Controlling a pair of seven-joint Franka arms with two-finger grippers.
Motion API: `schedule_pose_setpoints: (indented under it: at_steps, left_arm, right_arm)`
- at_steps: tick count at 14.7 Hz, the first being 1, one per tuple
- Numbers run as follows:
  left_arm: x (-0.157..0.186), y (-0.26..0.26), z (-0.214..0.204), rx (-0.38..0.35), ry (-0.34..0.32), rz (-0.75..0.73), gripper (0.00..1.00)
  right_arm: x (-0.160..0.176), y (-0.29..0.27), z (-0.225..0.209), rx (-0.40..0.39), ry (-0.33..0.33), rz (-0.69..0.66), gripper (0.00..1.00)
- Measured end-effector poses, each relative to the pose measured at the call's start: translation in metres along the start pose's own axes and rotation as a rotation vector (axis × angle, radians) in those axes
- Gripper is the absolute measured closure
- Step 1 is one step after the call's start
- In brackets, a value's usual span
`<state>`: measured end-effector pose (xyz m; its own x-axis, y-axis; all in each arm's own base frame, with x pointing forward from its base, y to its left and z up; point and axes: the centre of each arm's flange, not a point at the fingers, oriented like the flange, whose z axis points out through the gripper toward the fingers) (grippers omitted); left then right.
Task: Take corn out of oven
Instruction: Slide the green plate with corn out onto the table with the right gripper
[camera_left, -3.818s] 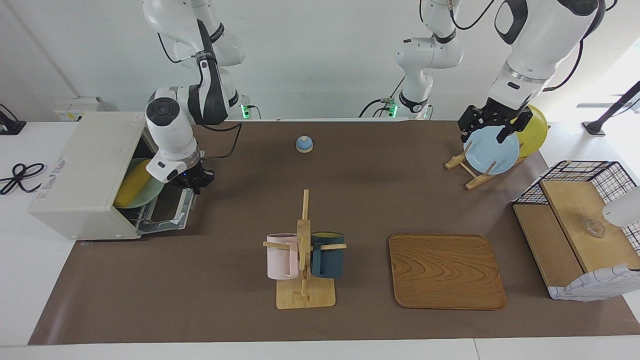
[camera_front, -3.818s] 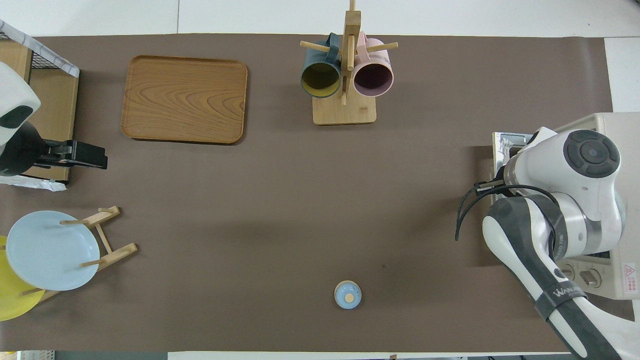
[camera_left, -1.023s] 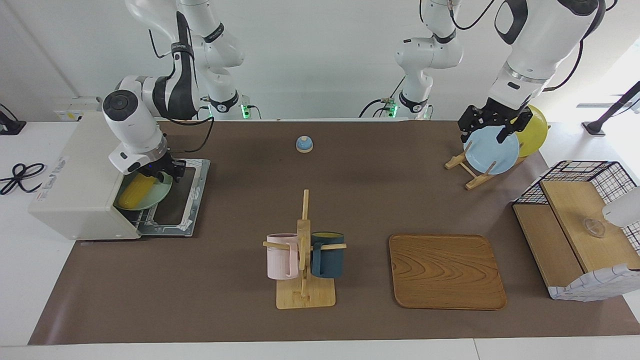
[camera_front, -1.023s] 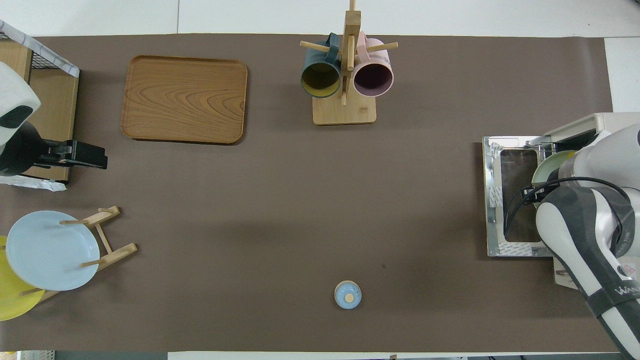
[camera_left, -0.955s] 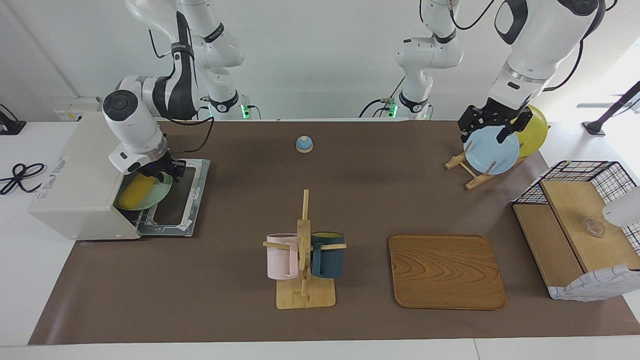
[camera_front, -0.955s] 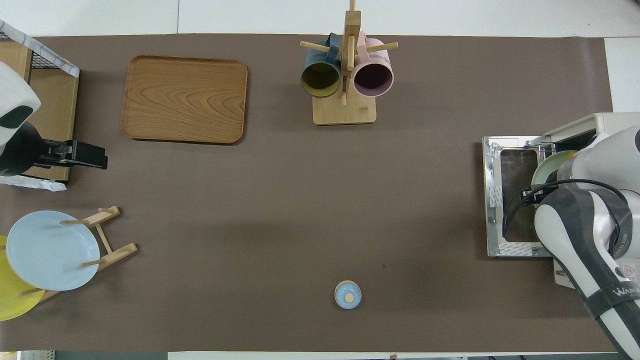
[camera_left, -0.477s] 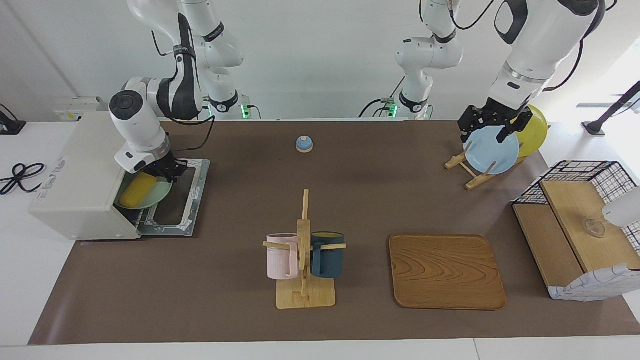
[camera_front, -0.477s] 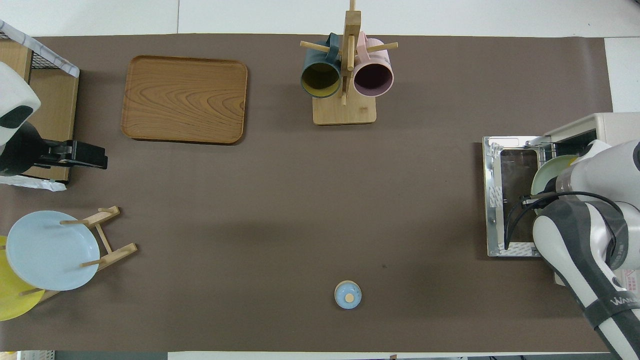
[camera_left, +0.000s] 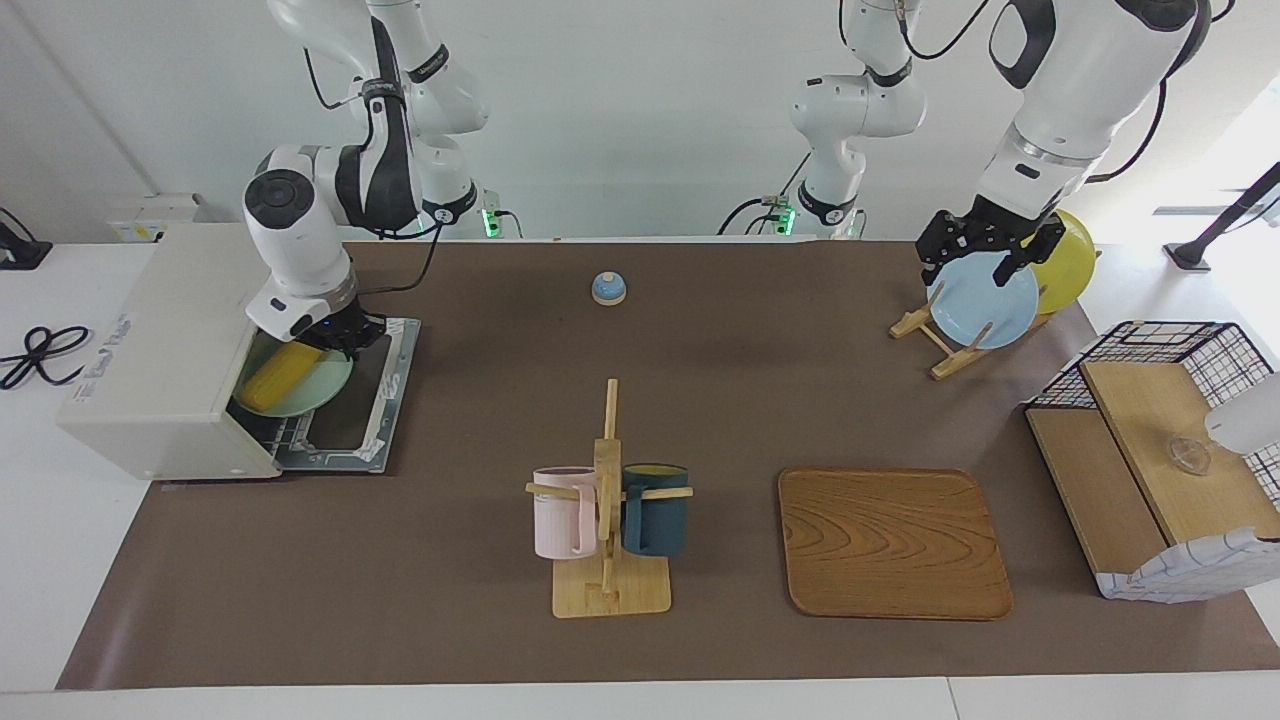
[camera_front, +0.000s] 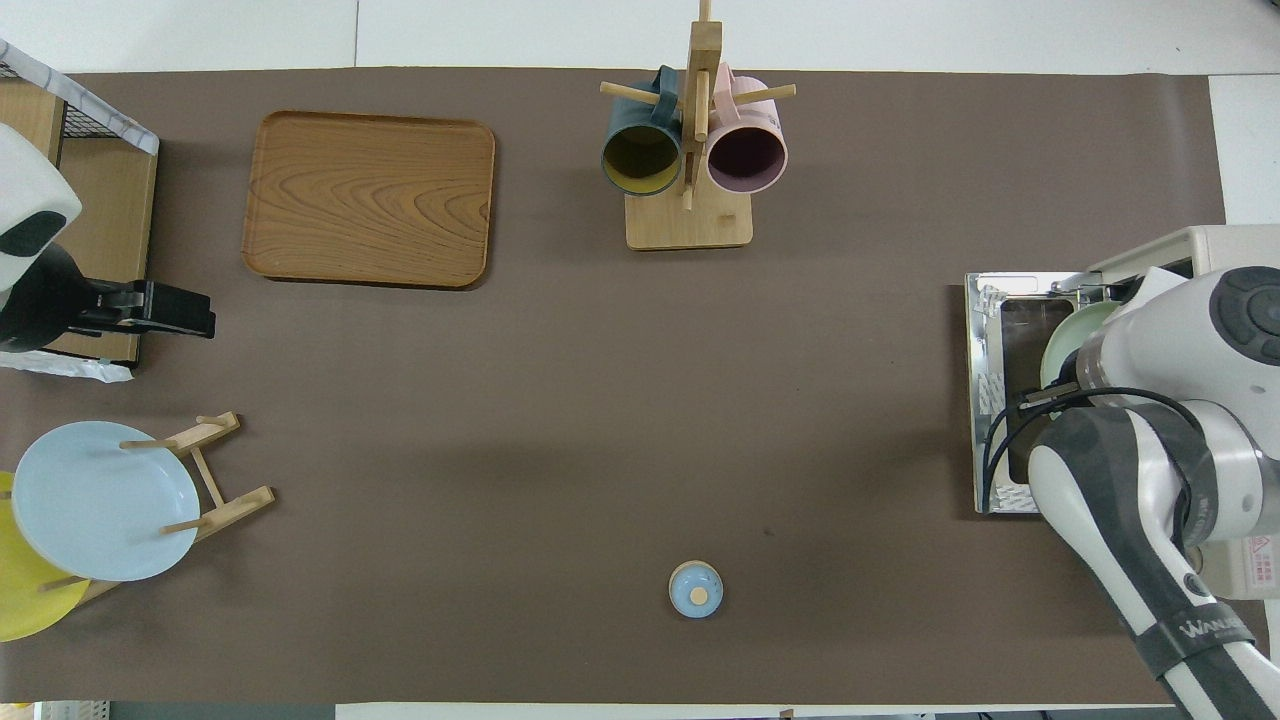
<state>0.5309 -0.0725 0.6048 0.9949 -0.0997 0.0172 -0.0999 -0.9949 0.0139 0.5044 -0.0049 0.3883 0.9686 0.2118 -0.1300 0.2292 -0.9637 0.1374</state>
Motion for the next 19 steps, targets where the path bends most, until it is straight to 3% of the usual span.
schedule_pose_setpoints:
  at_steps: [4, 8, 11, 15, 17, 19]
  left_arm:
    - [0.000, 0.000, 0.000, 0.000, 0.000, 0.000, 0.00]
    - [0.000, 0.000, 0.000, 0.000, 0.000, 0.000, 0.00]
    - [0.000, 0.000, 0.000, 0.000, 0.000, 0.000, 0.00]
    - [0.000, 0.000, 0.000, 0.000, 0.000, 0.000, 0.00]
    - [0.000, 0.000, 0.000, 0.000, 0.000, 0.000, 0.00]
    - [0.000, 0.000, 0.000, 0.000, 0.000, 0.000, 0.00]
  right_arm:
    - [0.013, -0.102, -0.041, -0.089, -0.029, 0.005, 0.98]
    - [0.011, -0.180, -0.065, -0.125, -0.003, 0.026, 0.98]
    - [0.020, -0.243, -0.084, -0.152, 0.011, 0.128, 0.98]
    - [0.043, -0.336, -0.076, -0.186, 0.030, 0.249, 0.98]
    - [0.060, -0.390, -0.052, -0.216, 0.023, 0.312, 0.98]
    - [0.078, -0.411, -0.028, -0.206, 0.019, 0.335, 0.98]
